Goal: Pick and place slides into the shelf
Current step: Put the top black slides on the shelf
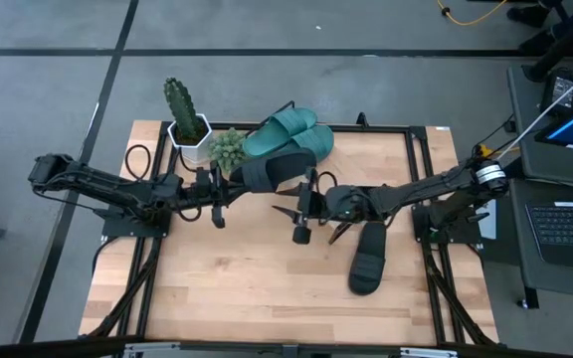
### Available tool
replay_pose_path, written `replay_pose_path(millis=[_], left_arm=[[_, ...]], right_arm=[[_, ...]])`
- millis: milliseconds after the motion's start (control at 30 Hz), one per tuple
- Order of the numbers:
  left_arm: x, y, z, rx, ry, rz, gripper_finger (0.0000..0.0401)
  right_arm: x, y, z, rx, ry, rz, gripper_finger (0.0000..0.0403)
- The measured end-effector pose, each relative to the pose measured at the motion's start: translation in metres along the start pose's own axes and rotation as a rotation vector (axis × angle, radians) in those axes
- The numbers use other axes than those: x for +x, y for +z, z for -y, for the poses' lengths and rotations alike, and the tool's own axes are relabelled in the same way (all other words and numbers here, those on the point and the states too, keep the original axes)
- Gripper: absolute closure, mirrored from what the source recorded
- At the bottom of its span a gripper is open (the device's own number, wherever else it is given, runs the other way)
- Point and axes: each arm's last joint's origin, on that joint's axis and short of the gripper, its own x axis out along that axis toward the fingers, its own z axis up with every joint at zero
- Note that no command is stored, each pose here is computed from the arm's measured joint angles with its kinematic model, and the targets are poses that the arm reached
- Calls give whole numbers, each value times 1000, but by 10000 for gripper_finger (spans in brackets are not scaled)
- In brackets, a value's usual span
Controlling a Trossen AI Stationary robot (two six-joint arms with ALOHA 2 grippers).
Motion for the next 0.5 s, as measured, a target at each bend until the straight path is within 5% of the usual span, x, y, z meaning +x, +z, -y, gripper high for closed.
replay_pose_path(millis=[500], left_arm=[[0, 0, 0, 35, -1, 3, 401]], right_arm=[[22, 26, 1, -57, -48, -152, 243]])
